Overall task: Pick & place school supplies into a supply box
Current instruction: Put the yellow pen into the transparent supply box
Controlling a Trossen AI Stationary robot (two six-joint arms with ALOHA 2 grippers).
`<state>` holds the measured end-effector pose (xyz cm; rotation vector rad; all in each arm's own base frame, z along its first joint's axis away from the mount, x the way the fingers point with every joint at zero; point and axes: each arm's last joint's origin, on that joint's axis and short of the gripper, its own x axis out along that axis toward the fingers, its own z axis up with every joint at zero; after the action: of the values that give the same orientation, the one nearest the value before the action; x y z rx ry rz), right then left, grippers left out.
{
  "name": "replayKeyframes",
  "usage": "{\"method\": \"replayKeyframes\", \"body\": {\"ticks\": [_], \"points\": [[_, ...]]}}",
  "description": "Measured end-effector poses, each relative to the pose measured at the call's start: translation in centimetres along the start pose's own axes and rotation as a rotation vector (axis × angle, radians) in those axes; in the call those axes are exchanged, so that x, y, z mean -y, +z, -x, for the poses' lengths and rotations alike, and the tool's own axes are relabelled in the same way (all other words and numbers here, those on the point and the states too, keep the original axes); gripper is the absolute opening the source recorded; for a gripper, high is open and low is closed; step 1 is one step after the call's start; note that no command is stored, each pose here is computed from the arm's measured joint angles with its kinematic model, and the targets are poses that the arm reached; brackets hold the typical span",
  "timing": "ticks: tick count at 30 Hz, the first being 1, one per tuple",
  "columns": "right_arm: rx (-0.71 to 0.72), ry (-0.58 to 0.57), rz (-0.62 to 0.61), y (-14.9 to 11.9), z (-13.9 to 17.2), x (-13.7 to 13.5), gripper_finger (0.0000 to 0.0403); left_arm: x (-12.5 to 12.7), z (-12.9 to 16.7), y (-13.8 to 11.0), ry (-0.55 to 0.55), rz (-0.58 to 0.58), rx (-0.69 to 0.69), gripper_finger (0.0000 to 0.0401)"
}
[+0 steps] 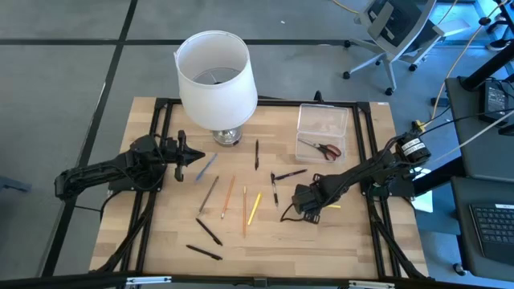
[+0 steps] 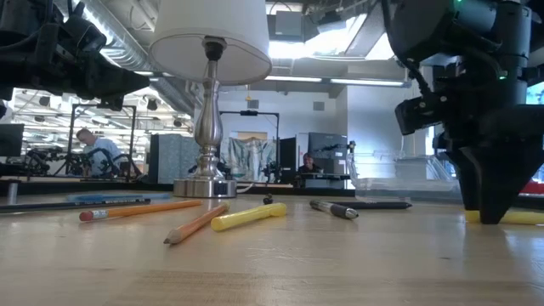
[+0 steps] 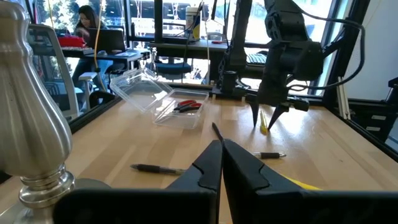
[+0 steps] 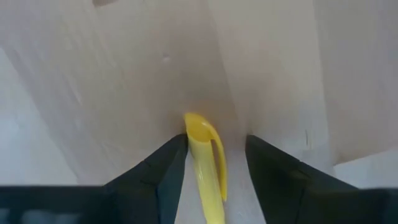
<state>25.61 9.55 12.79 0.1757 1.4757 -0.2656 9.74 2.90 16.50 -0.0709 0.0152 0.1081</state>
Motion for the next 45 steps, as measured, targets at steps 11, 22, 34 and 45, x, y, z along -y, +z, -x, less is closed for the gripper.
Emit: {"method": "replayKeyframes", "body": {"ticks": [11,22,34,45], "points": [[0.029,-0.024,0.011,0.1,0.0,0.0,0.0135,0.0,0.0,0.0,0.001,0.000,0.000,0.0008],[0.015,-0.012,0.074,0.1,0.2,0.2,0.0060,0.0,0.0,0.0,0.001,0.000,0.000,0.0007],[0.143,-0.090,0.037,0.3,5.5,5.0,0.0062,0.0,0.0,0.0,0.002,0.000,0.000,0.0006],[0.335,-0.322,-0.028,1.4,9.4,12.5,0.0054,0.0,0.0,0.0,0.003,0.000,0.001,0.0006]]}}
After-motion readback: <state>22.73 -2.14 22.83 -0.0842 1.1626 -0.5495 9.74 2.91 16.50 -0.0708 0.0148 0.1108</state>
